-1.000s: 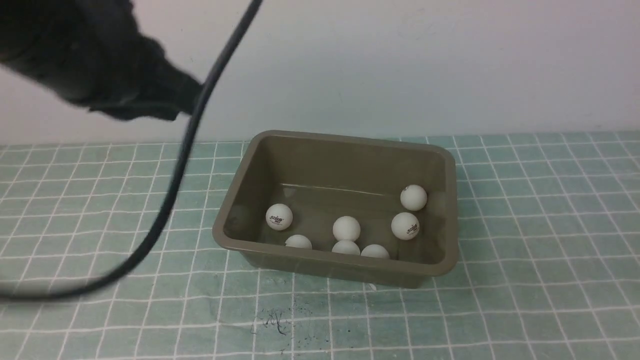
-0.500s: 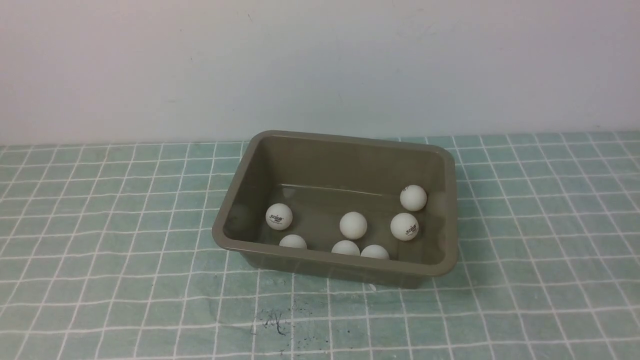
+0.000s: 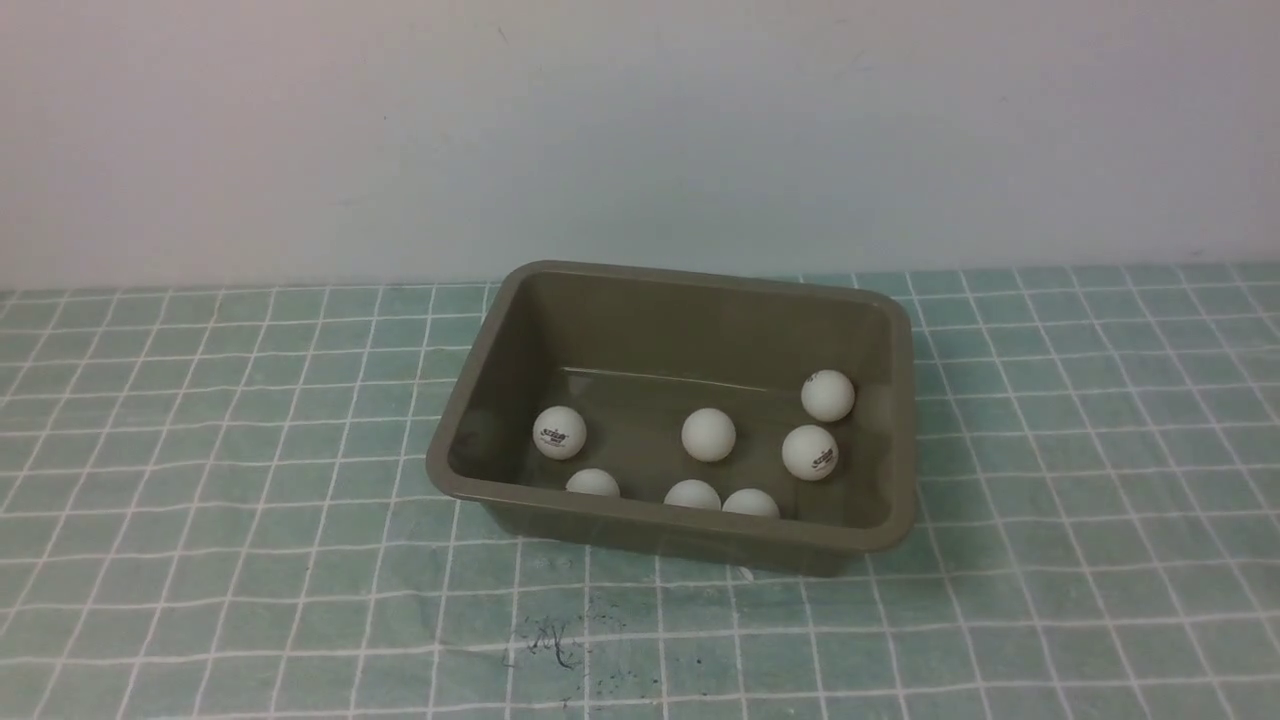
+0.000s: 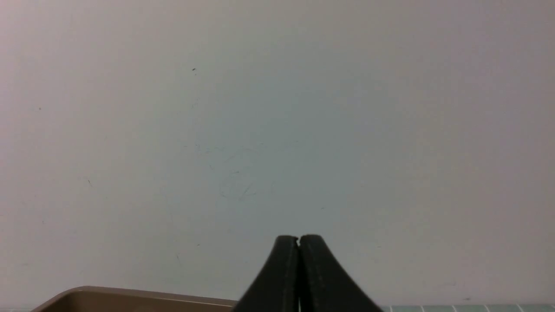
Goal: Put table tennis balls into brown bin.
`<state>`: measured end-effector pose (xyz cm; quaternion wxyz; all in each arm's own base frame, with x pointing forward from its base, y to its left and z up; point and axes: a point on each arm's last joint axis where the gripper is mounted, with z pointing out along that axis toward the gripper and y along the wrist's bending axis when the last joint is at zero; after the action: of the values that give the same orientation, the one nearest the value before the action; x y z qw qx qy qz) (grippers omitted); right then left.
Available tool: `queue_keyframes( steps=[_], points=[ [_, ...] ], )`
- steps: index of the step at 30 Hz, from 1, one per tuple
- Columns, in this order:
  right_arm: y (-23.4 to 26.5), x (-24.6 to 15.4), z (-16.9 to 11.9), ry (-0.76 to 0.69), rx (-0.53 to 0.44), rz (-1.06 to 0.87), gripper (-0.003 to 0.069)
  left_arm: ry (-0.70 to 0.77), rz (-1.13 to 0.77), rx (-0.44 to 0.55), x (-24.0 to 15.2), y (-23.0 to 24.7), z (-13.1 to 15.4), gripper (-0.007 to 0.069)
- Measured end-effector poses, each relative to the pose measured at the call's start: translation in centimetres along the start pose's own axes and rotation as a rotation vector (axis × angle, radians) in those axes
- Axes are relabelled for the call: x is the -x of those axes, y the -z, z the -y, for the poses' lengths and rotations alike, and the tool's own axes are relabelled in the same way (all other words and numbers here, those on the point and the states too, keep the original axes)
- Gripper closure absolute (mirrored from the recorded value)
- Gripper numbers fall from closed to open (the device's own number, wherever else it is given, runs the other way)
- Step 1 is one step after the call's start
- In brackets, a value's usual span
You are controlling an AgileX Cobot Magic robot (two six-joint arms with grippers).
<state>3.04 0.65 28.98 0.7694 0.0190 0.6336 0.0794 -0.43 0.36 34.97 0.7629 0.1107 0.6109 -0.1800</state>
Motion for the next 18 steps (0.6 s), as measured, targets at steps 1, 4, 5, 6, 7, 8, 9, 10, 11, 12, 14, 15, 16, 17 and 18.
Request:
queue_keyframes(
  steps=[1, 4, 5, 6, 7, 8, 9, 10, 11, 12, 14, 15, 16, 17, 18],
  points=[
    [0.0, 0.0, 0.0, 0.000, 0.000, 0.000, 0.0673, 0.000, 0.002, 0.000, 0.0, 0.0, 0.0, 0.0630],
    [0.0, 0.0, 0.0, 0.000, 0.000, 0.000, 0.0673, -0.001, 0.013, -0.001, 0.1, 0.0, 0.0, 0.0630],
    [0.0, 0.0, 0.0, 0.000, 0.000, 0.000, 0.0673, -0.004, 0.011, 0.001, 0.0, 0.0, 0.0, 0.0630],
    [0.0, 0.0, 0.0, 0.000, 0.000, 0.000, 0.0673, -0.008, 0.008, 0.002, -0.1, -0.1, 0.0, 0.0630],
    [0.0, 0.0, 0.0, 0.000, 0.000, 0.000, 0.0673, -0.020, 0.003, 0.005, -0.4, -0.2, 0.0, 0.0630],
    [0.0, 0.0, 0.0, 0.000, 0.000, -0.001, 0.0673, -0.035, -0.007, 0.017, -0.9, -0.3, -0.1, 0.0630],
    [0.0, 0.0, 0.0, 0.000, 0.001, -0.003, 0.0673, -0.058, -0.030, 0.037, -1.8, -0.5, -0.1, 0.0630],
    [0.0, -0.1, 0.0, 0.000, 0.002, -0.008, 0.0673, -0.074, -0.052, 0.055, -2.8, -0.7, -0.2, 0.0630],
    [0.0, -0.1, 0.0, 0.000, 0.003, -0.013, 0.0673, -0.089, -0.086, 0.089, -3.8, -0.9, -0.3, 0.0630],
    [0.0, -0.2, 0.0, 0.000, 0.004, -0.018, 0.0673, -0.098, -0.100, 0.111, -4.3, -1.1, -0.3, 0.0630],
    [0.0, -0.4, -0.1, 0.000, 0.009, -0.039, 0.0673, -0.122, -0.209, 0.198, -7.8, -1.7, -0.8, 0.0630],
    [0.0, -0.5, -0.1, 0.000, 0.011, -0.051, 0.0673, -0.128, -0.244, 0.239, -8.9, -1.8, -1.1, 0.0630],
    [0.0, -0.6, -0.1, 0.000, 0.014, -0.064, 0.0673, -0.122, -0.301, 0.290, -10.9, -1.9, -1.5, 0.0630],
    [0.0, -0.6, -0.1, 0.000, 0.015, -0.068, 0.0673, -0.121, -0.309, 0.289, -11.1, -1.9, -1.5, 0.0630],
    [0.0, -0.7, -0.2, 0.000, 0.017, -0.075, 0.0673, -0.113, -0.355, 0.328, -12.7, -1.9, -1.9, 0.0630]
  ],
)
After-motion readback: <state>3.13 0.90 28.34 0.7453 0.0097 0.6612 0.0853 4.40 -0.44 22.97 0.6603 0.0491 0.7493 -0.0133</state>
